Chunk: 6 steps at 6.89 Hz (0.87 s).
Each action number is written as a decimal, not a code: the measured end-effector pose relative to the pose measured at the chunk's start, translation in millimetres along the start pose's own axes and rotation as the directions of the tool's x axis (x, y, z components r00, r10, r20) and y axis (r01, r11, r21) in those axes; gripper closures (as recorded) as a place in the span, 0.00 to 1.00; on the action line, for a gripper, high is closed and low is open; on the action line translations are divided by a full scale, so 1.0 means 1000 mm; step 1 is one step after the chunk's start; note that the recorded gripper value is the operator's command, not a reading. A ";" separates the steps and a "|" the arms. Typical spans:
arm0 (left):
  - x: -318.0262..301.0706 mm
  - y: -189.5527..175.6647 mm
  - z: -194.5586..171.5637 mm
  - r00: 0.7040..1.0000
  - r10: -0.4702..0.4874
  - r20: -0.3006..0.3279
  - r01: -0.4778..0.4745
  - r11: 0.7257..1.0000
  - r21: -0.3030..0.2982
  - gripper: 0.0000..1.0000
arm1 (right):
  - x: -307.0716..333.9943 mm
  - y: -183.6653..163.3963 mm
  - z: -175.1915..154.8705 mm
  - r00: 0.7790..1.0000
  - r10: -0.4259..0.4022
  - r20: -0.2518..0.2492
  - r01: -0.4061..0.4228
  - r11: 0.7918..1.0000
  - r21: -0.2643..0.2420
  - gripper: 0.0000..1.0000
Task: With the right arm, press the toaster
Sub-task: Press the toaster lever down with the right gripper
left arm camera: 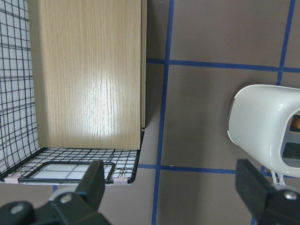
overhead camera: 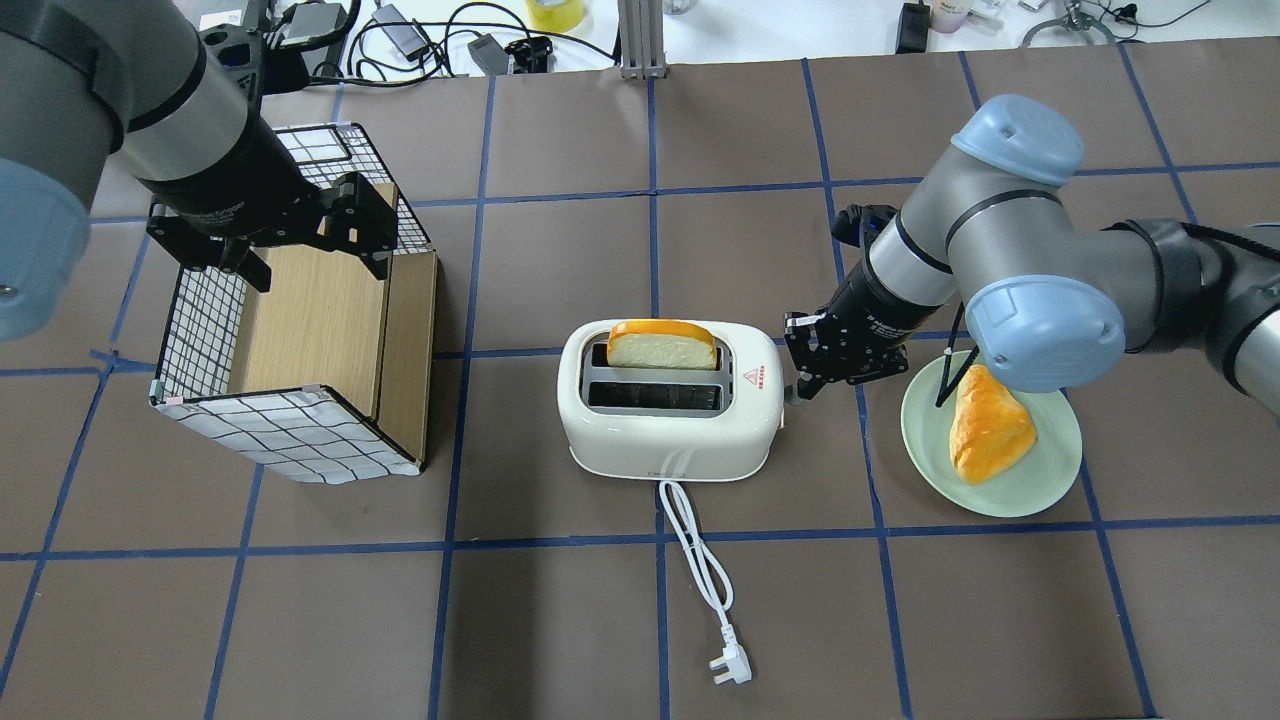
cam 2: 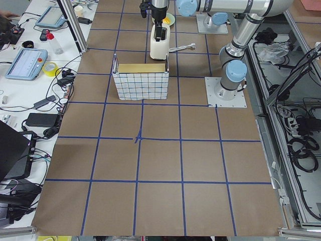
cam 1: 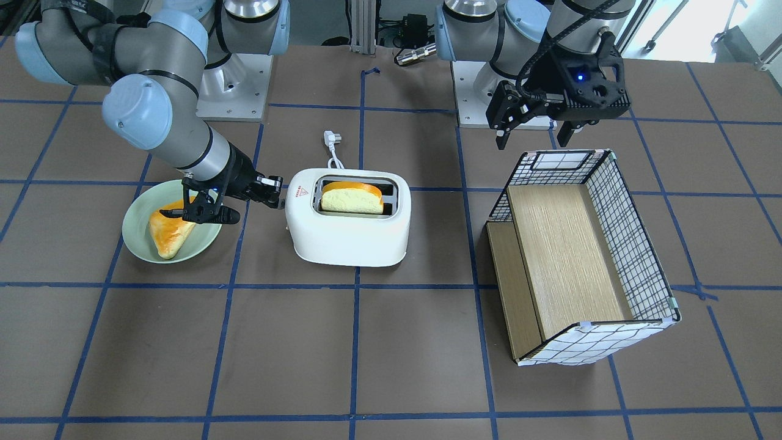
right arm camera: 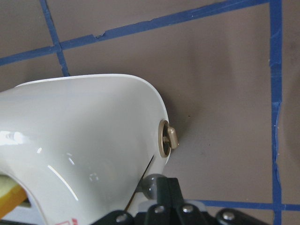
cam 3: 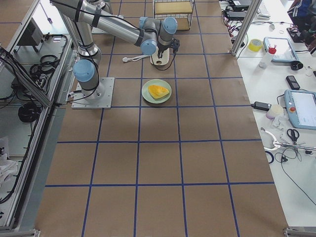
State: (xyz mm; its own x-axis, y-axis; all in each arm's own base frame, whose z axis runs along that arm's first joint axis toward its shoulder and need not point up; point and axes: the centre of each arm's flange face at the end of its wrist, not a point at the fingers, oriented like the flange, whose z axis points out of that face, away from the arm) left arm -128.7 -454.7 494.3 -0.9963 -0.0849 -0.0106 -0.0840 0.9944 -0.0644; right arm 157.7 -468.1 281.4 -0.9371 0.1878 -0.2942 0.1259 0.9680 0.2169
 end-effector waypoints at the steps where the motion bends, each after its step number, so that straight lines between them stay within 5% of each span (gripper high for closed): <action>1: 0.000 0.000 0.000 1.000 0.000 0.000 0.000 1.000 0.000 0.00 | 0.001 -0.001 0.002 1.000 0.002 0.001 -0.002 1.000 -0.003 1.00; 6: 0.000 0.000 0.000 1.000 0.000 -0.001 0.000 1.000 0.000 0.00 | 0.003 -0.007 0.012 1.000 0.007 0.000 -0.007 1.000 -0.022 1.00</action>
State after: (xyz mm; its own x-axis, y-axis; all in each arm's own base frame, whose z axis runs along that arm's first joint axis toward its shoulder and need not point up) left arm -128.9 -454.7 494.3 -0.9964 -0.0846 -0.0097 -0.0838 0.9944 -0.0644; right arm 157.8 -472.3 267.6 -0.9363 0.1948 -0.2922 0.1254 0.9627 0.2399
